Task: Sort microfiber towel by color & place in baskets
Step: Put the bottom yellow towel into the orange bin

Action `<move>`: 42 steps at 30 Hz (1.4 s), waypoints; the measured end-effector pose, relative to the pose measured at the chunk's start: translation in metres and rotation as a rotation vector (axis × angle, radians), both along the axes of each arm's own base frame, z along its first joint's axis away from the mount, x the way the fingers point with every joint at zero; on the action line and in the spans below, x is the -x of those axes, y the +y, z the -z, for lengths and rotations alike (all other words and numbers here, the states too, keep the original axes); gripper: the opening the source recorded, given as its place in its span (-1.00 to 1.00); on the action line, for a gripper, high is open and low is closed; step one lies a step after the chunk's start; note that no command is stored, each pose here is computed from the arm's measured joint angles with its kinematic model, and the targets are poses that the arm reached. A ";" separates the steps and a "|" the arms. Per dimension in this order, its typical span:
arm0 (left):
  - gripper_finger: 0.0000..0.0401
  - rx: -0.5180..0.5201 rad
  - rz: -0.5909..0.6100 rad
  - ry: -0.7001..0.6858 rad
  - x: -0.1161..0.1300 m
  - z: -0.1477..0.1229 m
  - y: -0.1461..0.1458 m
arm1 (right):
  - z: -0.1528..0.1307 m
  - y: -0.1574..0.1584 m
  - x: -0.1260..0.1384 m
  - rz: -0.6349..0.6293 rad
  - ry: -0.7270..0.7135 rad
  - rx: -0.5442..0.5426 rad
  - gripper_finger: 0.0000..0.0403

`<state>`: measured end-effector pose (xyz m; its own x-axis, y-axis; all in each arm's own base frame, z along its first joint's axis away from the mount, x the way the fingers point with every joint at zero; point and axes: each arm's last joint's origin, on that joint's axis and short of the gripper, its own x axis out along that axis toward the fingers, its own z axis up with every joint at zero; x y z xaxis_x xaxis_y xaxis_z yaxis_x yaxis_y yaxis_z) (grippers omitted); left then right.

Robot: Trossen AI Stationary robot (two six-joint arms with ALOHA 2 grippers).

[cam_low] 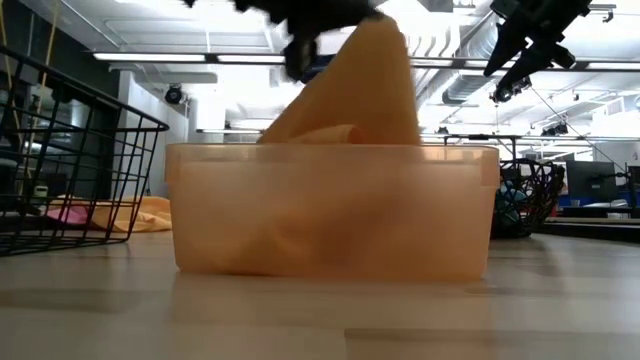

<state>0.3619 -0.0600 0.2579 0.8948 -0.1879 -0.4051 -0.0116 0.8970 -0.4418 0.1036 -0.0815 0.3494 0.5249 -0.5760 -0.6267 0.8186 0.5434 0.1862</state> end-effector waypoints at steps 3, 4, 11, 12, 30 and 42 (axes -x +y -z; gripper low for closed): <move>-1.00 -0.079 0.053 -0.068 -0.010 -0.008 -0.006 | 0.000 0.000 0.000 0.006 0.004 0.004 0.05; -1.00 -0.095 0.062 -0.081 -0.013 -0.010 -0.007 | 0.000 0.000 0.000 0.009 0.005 0.006 0.05; -1.00 -0.050 0.053 0.016 -0.003 0.012 -0.013 | 0.000 0.000 0.000 0.018 0.007 0.009 0.05; -1.00 -0.037 0.046 0.037 0.000 0.019 -0.014 | 0.000 0.000 0.000 0.018 0.007 0.009 0.05; -1.00 0.014 -0.051 0.316 0.015 0.082 -0.003 | 0.004 -0.005 -0.006 0.019 0.030 -0.012 0.05; -0.41 -0.127 0.071 0.431 0.007 0.057 0.004 | 0.004 -0.005 -0.006 0.014 0.033 -0.009 0.05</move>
